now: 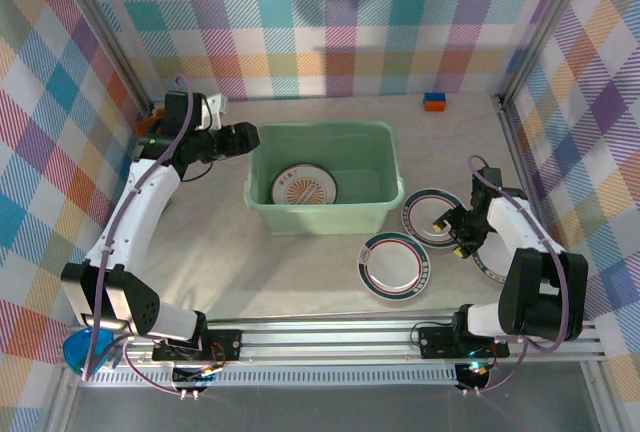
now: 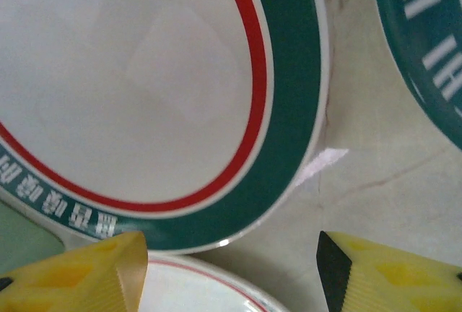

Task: Place the plates into the plastic bin on the countertop

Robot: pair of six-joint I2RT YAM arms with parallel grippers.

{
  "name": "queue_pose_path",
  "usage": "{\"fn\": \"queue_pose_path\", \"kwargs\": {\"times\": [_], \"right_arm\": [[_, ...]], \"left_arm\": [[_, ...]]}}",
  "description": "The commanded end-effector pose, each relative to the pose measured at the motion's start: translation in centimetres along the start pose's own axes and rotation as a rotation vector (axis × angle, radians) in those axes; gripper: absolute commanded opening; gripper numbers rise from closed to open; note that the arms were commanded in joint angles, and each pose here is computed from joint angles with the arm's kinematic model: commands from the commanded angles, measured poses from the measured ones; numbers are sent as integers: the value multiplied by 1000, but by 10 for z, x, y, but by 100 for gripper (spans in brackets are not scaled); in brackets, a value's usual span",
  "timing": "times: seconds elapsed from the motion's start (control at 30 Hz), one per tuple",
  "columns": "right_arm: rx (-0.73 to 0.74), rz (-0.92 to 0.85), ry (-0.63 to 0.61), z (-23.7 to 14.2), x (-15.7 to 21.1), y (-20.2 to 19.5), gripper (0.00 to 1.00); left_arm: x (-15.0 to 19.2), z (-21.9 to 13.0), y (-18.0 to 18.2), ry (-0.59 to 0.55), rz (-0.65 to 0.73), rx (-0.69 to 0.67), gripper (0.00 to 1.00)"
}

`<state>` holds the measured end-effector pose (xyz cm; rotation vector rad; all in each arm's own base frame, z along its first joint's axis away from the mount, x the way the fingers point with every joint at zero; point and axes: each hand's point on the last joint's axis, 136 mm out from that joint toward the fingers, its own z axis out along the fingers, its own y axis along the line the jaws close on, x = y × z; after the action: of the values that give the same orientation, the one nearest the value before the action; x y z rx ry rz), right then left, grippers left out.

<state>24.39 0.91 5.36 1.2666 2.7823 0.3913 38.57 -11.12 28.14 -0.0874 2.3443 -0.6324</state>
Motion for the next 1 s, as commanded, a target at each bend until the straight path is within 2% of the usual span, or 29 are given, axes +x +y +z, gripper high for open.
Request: {"fn": "queue_pose_path", "kwargs": {"times": [0.0,0.3,0.6,0.83,0.97], "right_arm": [[-2,-16,-21,8,-11,3,64],[60,-20,-13,22,-12,-10,62],[22,25,-106,34,-30,-6,49],[29,29,-105,42,-31,-8,45],[26,31,-120,42,-31,-10,37]], "left_arm": [[-1,-2,-2,7,25,-8,72],[-1,0,0,19,27,-17,72],[0,-2,1,17,18,-24,72],[4,-4,3,17,13,-30,72],[3,-6,3,11,15,-35,72]]}}
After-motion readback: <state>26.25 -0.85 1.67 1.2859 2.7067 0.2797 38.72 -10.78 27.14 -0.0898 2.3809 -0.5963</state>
